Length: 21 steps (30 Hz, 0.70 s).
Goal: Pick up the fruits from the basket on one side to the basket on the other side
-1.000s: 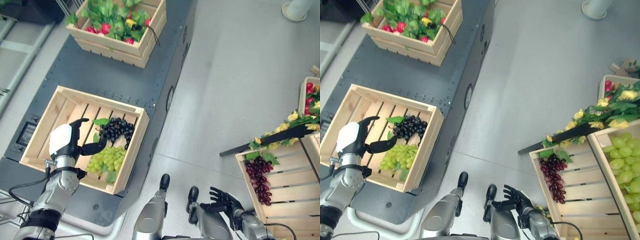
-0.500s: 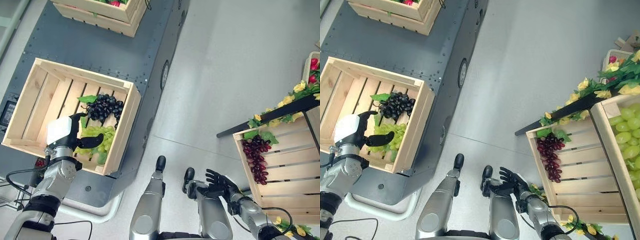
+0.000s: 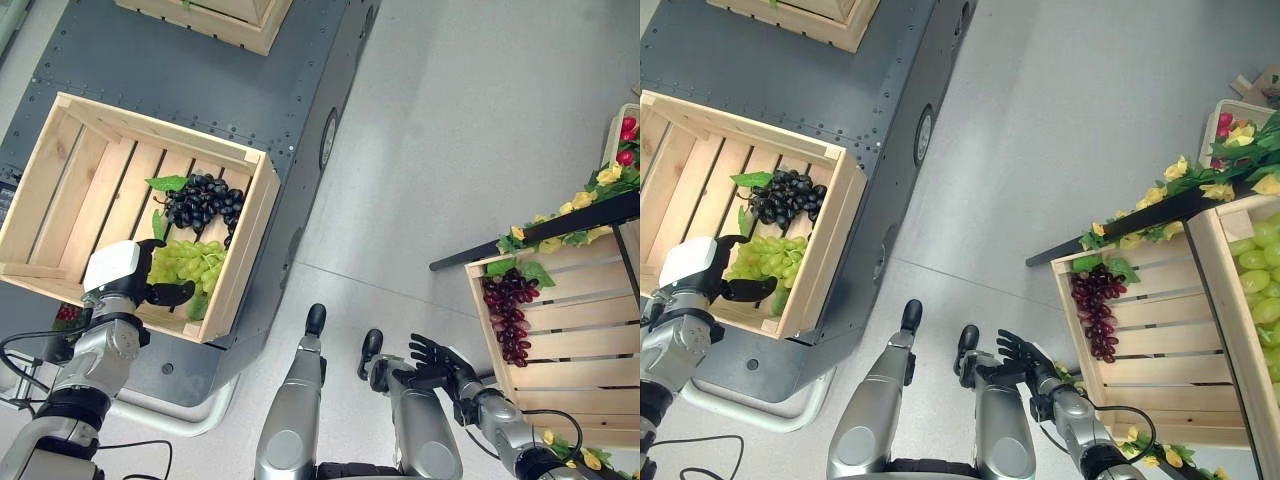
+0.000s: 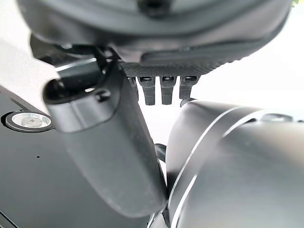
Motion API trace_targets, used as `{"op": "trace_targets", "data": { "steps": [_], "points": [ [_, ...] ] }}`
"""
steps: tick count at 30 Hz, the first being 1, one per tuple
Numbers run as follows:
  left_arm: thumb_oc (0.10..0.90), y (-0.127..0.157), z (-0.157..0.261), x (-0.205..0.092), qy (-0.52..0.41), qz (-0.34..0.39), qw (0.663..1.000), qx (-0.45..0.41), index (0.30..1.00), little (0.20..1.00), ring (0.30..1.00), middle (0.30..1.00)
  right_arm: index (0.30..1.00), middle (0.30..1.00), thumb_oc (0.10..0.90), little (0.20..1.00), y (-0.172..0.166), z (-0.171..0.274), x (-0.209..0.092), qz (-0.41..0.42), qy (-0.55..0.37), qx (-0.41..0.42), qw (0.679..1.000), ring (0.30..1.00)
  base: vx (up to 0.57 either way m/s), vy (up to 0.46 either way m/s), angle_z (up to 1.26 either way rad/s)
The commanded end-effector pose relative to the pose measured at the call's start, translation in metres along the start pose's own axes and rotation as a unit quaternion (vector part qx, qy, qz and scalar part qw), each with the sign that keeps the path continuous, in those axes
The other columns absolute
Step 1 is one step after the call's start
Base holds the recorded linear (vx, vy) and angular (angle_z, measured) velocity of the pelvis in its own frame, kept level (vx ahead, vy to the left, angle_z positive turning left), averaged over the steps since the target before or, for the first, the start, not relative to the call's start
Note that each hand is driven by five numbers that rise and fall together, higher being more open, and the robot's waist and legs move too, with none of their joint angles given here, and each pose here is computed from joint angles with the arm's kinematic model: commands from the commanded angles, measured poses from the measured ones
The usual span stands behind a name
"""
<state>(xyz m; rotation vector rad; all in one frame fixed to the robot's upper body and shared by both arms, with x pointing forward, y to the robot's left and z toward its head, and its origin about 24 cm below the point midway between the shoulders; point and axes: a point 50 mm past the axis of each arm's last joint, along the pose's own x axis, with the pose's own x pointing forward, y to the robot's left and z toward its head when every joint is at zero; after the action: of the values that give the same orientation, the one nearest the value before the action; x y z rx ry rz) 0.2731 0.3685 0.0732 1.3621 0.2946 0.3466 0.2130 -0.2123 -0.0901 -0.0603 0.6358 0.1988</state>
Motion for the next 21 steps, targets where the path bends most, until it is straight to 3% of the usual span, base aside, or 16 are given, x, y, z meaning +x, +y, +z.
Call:
{"op": "trace_targets", "data": {
  "steps": [1, 21],
  "points": [
    [0.8, 0.067, -0.024, 0.01, 0.027, 0.106, 0.993, 0.037, 0.9, 0.9, 0.9, 0.9, 0.9, 0.9, 0.8, 0.9, 0.004, -0.016, -0.011, 0.027, 0.013, 0.006, 1.0, 0.9, 0.0, 0.0, 0.0],
    [0.8, 0.074, -0.037, 0.006, 0.061, 0.167, 0.98, 0.089, 0.9, 0.9, 0.9, 0.9, 0.9, 0.9, 0.8, 0.9, 0.013, -0.015, -0.008, 0.041, 0.012, 0.021, 0.999, 0.9, 0.02, -0.004, 0.03]
  ]
}}
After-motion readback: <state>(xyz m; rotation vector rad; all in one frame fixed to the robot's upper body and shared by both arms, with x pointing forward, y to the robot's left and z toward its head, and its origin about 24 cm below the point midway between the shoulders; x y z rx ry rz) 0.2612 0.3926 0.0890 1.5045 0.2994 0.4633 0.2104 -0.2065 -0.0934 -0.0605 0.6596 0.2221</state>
